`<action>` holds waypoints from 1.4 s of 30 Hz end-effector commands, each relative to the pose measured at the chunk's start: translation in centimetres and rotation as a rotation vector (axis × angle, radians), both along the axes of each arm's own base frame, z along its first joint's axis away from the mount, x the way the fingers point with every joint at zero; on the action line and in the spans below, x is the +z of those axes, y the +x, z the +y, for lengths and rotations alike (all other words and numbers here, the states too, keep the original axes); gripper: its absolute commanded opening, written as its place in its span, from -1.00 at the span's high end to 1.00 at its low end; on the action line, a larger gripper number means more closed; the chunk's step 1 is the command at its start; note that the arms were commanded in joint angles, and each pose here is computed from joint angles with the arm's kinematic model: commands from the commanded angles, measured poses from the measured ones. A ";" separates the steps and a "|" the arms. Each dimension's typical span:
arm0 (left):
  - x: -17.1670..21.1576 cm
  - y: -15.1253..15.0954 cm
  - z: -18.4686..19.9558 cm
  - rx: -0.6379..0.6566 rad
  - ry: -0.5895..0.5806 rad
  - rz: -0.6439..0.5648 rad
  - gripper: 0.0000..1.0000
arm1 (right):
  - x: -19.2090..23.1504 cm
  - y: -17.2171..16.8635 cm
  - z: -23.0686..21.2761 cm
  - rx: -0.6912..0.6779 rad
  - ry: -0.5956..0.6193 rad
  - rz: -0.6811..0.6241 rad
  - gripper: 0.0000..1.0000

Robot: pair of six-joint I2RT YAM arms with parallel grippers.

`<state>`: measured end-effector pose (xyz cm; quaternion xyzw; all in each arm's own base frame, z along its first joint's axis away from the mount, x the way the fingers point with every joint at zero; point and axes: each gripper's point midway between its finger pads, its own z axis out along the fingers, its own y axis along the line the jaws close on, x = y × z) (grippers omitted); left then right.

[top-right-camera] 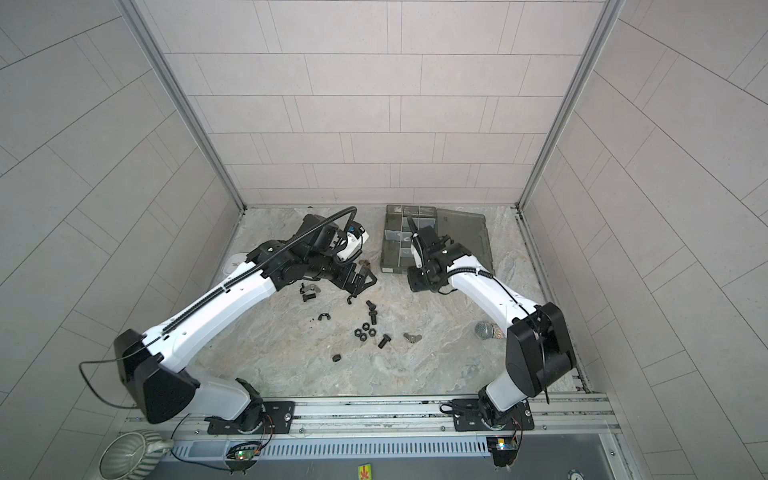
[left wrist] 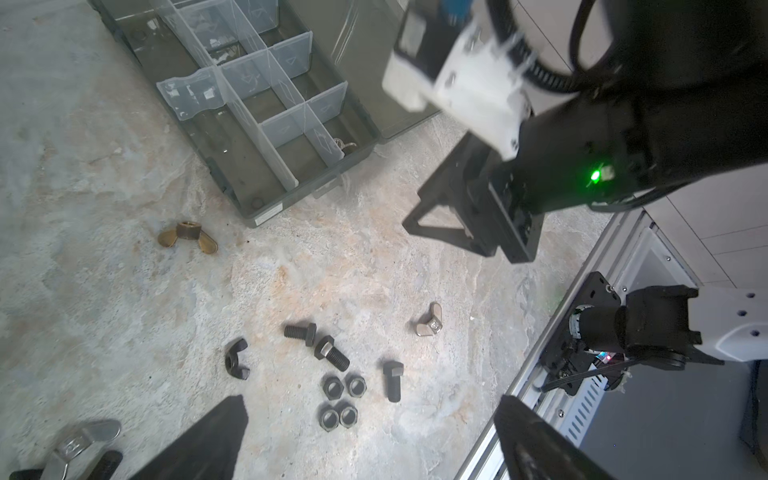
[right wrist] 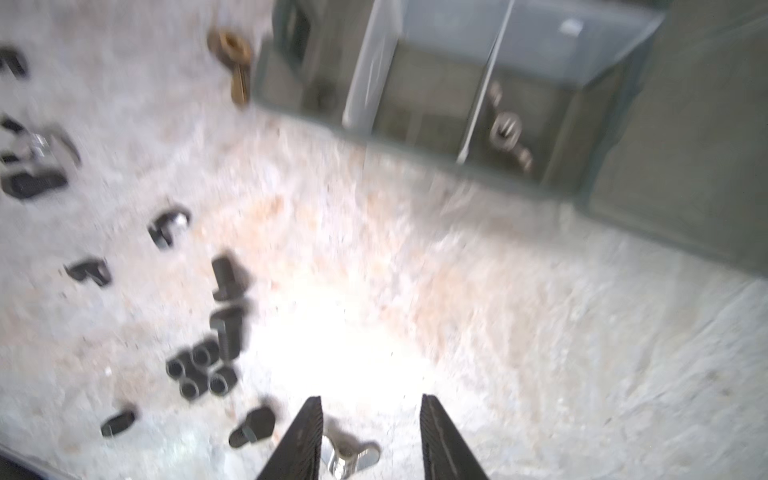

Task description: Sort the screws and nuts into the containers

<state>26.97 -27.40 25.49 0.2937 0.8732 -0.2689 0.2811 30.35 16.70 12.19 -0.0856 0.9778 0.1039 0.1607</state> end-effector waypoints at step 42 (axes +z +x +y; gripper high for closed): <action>0.6 -3.4 4.3 0.144 -0.062 -0.094 -1.00 | -9.5 -9.2 2.1 0.280 -0.209 0.175 0.04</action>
